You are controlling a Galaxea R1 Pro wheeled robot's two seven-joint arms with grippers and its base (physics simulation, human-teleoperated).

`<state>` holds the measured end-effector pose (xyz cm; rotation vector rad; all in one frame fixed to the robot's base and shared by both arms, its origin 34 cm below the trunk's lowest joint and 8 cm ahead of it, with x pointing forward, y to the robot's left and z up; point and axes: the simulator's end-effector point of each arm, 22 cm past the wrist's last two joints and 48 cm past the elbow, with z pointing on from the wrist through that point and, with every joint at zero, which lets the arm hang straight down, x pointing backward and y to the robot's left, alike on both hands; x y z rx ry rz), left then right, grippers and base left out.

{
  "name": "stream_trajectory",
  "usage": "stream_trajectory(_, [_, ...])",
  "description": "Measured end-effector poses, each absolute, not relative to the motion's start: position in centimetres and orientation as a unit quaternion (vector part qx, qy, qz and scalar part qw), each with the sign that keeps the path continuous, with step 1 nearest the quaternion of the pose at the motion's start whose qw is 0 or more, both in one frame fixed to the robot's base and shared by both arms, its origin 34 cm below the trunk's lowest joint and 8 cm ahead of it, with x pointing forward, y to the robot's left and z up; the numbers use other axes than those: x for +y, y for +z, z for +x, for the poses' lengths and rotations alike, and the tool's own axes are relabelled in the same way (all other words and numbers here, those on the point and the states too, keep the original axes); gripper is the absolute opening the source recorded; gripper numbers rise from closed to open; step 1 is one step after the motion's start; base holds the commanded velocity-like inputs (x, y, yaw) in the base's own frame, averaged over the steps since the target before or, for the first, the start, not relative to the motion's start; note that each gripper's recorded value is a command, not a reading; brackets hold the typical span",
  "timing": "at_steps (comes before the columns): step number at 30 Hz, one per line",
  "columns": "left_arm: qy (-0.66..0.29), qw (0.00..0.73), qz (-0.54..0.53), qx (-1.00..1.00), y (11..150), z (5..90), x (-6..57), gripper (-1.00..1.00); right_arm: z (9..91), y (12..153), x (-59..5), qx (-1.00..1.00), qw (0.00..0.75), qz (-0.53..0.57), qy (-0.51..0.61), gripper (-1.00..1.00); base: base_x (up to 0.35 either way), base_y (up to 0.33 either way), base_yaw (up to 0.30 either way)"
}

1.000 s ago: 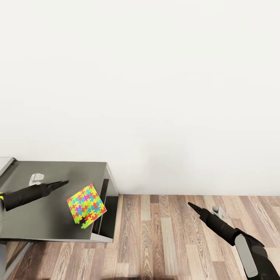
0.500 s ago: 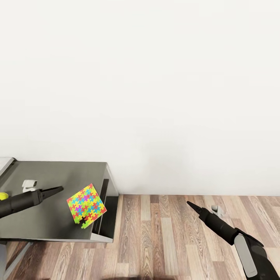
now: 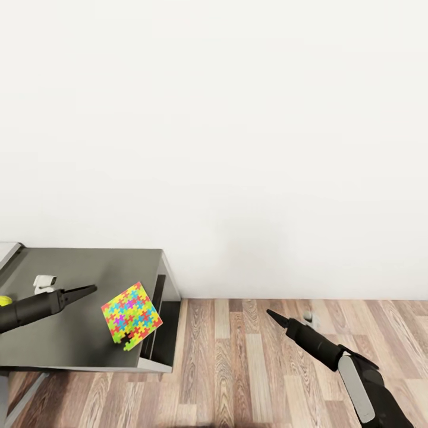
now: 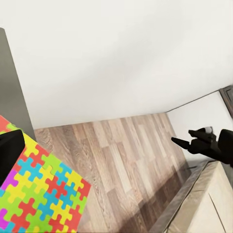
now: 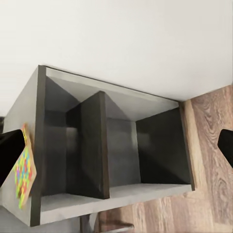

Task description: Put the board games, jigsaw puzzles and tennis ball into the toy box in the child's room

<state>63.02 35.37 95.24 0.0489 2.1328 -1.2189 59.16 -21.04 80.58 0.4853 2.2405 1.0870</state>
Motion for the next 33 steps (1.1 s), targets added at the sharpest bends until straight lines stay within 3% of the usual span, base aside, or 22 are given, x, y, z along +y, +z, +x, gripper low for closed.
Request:
stream_trajectory(19, [-0.464, 0.35, 0.024, 0.813, 96.8, 63.1, 35.8, 1.0, 59.7, 81.9, -20.7, 0.838, 0.312, 0.173, 0.413, 1.0, 0.105, 0.09, -0.076])
stream_trajectory(33, [-0.463, 0.359, 0.03, 0.81, 97.9, 63.2, 35.8, 1.0, 60.1, 83.0, -20.6, 0.834, 0.322, 0.166, 0.416, 1.0, 0.015, 0.011, -0.059])
